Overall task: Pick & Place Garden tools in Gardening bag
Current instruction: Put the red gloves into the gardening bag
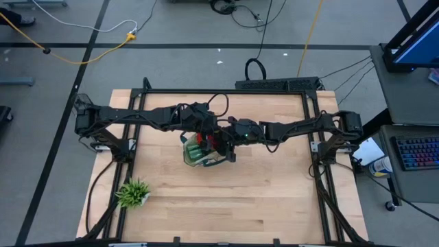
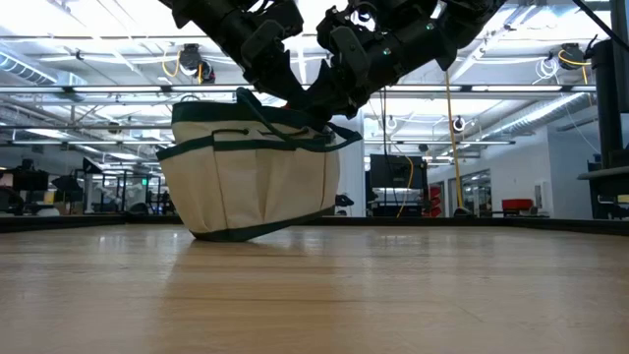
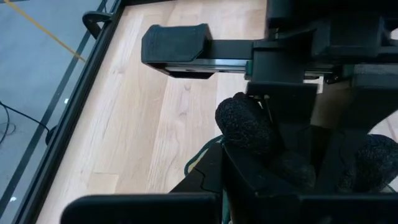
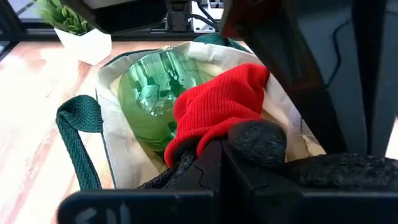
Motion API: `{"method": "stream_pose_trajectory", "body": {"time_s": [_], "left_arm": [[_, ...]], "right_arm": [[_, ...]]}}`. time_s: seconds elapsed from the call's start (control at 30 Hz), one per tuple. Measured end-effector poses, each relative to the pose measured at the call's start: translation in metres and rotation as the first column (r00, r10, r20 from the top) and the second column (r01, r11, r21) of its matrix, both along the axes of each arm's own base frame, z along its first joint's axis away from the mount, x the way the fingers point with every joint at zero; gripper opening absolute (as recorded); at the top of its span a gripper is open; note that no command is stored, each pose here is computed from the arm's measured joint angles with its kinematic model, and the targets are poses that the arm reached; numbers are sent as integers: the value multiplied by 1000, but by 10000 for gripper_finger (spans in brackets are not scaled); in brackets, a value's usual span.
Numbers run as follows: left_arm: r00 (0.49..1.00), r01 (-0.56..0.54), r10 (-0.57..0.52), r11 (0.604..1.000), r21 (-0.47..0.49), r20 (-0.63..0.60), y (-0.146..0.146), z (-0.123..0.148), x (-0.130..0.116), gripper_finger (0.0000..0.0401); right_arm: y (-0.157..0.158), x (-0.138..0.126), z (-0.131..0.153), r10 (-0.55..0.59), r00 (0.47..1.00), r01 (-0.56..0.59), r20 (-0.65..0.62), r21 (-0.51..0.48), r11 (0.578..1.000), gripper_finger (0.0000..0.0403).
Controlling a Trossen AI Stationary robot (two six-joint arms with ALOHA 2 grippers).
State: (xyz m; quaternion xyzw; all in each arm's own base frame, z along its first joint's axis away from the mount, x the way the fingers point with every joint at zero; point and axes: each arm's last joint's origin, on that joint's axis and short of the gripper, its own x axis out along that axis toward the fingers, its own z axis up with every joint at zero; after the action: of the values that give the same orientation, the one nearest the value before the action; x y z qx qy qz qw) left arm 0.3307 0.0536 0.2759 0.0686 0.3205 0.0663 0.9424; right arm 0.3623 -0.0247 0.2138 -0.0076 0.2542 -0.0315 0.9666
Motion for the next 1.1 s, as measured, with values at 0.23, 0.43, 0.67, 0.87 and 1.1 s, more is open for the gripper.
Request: {"method": "stream_pose_trajectory", "body": {"time_s": [0.23,0.43,0.67,0.87,1.1], "left_arm": [[998,57,-57,998,-34,6,-3,0,0,4],[997,71,-71,997,1,4,-4,0,1,4],[1000,28,-28,1000,5,-11,-2,0,-1,4],[999,20,-20,1000,-11,-39,-5,-4,1,3],[999,34,-33,999,15,-36,-5,-7,5,3]], "right_arm": [[-10,-4,-5,-135,989,137,-57,46,989,0],[-12,-3,-4,-167,985,170,-40,100,980,0],[-4,0,1,-92,996,91,18,26,996,0],[9,-5,22,-52,994,58,98,-62,996,0],[17,-15,30,-34,998,36,62,-27,999,0]]}}
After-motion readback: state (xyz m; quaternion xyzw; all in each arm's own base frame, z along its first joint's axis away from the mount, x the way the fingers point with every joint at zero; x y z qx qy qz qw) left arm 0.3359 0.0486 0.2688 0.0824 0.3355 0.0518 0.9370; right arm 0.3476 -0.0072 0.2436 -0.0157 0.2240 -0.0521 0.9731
